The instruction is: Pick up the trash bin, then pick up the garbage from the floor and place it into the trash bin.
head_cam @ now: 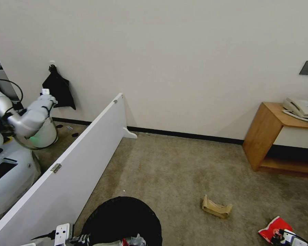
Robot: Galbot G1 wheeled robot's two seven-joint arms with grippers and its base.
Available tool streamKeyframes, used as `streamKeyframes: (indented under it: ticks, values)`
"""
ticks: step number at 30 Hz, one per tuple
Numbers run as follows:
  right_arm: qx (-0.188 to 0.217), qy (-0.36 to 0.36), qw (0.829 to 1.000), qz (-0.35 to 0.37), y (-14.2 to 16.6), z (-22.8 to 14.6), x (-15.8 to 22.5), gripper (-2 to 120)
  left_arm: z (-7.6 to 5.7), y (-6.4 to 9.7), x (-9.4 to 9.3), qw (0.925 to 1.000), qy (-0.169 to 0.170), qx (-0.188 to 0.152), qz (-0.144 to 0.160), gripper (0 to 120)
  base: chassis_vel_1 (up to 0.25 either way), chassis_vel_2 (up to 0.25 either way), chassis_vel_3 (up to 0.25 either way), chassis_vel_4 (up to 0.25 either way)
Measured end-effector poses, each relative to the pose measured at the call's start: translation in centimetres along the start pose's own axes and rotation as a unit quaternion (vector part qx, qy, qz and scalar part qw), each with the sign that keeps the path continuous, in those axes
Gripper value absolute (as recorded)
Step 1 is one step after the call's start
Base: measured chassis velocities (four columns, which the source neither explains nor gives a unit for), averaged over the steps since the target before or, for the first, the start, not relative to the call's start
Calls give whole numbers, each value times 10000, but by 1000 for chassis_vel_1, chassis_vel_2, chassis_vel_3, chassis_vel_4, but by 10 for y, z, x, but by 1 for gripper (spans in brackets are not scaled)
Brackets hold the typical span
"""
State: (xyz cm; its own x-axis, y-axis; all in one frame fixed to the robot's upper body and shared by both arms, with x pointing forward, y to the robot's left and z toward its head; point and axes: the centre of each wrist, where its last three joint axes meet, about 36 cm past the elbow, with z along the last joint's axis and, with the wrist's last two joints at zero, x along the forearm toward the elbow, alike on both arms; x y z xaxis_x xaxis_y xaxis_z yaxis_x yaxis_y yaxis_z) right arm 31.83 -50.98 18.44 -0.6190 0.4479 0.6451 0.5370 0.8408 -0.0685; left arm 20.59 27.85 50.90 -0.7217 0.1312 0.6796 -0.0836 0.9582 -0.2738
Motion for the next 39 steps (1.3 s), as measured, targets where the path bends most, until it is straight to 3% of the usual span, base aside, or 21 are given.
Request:
streamKeyframes:
  ticks: [9, 11, 15, 17, 20, 22, 23, 25, 26, 29, 30, 32, 35, 36, 38, 39]
  values:
    - [263, -819, 9957, -336, -10, -30, 32, 0, 0, 0, 0, 10000, 30, -13, 20, 4, 0, 0, 0, 0]
    - [389, -1502, 9857, -653, -6, -57, 48, 0, -1, 0, 0, 10000, 31, -23, 21, 4, 0, 0, 0, 0]
    - [481, -2180, 9687, -1083, -2, -80, 63, 0, -1, 0, 0, 10000, 35, -23, 20, 4, 0, 0, 0, 0]
    - [491, -2848, 9423, -1688, 4, -107, 80, 0, -1, 0, 0, 10000, 52, -3, 20, 4, 0, 0, 0, 0]
    - [516, -3086, 9300, -1927, 7, -118, 87, 0, -2, 0, 0, 10000, 59, 9, 19, 4, 0, 0, 0, 0]
    - [570, -3521, 9004, -2493, 19, -146, 106, 0, -2, 0, 0, 10000, 63, 21, 18, 4, 0, 0, 0, 0]
    - [570, -3521, 9004, -2493, 19, -146, 106, 0, -2, 0, 0, 10000, 63, 21, 18, 4, 0, 0, 0, 0]
    - [492, -3906, 8608, -3225, 41, -174, 132, 0, -2, 0, 0, 10000, 65, 30, 18, 4, 0, 0, 0, 0]
    - [492, -3906, 8608, -3225, 41, -174, 132, 0, -2, 0, 0, 10000, 65, 30, 18, 4, 0, 0, 0, 0]
    - [339, -4137, 8193, -3955, 64, -196, 157, 0, -2, 0, 0, 10000, 65, 38, 21, 4, 0, 0, 0, 0]
    - [339, -4137, 8193, -3955, 64, -196, 157, 0, -2, 0, 0, 10000, 65, 38, 21, 4, 0, 0, 0, 0]
    - [331, -4199, 7711, -4775, 93, -211, 183, 0, -2, 1, 0, 10000, 72, 60, 23, 4, 0, 0, 0, 0]
    - [363, -4187, 7572, -5000, 101, -214, 189, 0, -3, 1, 0, 10000, 70, 58, 23, 4, 0, 0, 0, 0]
    - [430, -4178, 7361, -5308, 114, -218, 197, 0, -3, 0, 0, 10000, 60, 57, 27, 4, 0, 0, 0, 0]
    - [472, -4167, 7266, -5442, 119, -219, 200, 0, -3, 0, -1, 10000, 54, 57, 31, 4, 0, 0, 0, 0]
    - [624, -4103, 7010, -5800, 130, -225, 208, 0, -4, 0, -1, 10000, 41, 62, 29, 4, 0, 0, 0, 0]
